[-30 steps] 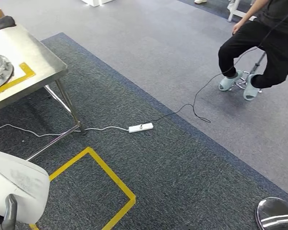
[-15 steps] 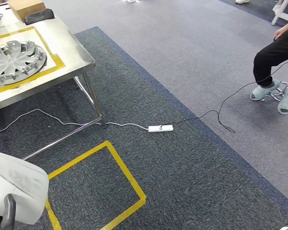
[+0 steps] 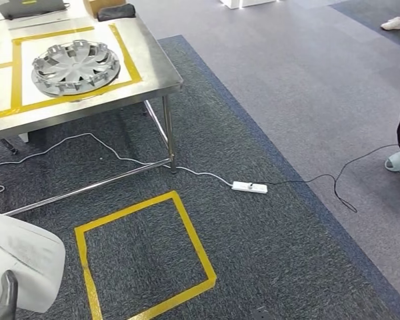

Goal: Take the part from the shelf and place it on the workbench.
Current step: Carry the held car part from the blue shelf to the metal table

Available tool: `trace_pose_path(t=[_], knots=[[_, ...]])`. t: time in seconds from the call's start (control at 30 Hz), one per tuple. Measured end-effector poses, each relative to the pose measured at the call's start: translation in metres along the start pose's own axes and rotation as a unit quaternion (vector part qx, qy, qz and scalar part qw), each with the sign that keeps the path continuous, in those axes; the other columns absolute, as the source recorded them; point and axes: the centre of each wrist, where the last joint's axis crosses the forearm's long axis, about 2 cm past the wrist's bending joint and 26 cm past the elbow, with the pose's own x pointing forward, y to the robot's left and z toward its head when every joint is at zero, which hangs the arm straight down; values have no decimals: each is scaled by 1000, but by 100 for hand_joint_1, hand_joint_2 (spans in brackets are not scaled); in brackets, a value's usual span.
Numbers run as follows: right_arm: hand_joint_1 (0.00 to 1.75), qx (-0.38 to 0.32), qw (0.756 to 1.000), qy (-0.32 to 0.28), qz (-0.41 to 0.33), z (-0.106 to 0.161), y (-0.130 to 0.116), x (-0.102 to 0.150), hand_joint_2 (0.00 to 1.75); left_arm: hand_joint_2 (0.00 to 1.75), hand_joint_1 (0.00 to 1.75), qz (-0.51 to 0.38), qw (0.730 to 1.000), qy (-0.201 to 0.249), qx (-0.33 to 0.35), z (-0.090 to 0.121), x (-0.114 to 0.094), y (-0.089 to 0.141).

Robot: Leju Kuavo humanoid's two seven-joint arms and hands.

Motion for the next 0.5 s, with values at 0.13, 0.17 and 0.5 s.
trace_pose_path(t=[0.13,0.17,0.5], knots=[[0,0,1000,1,1,0,0,-1,0,175,175,2,1000,-1,-2,0,0,0],[0,1,1000,1,1,0,0,-2,0,175,175,2,1000,-1,-2,0,0,0],[0,1,1000,-3,2,0,0,1,0,175,175,-1,1000,1,-15,2,0,2]])
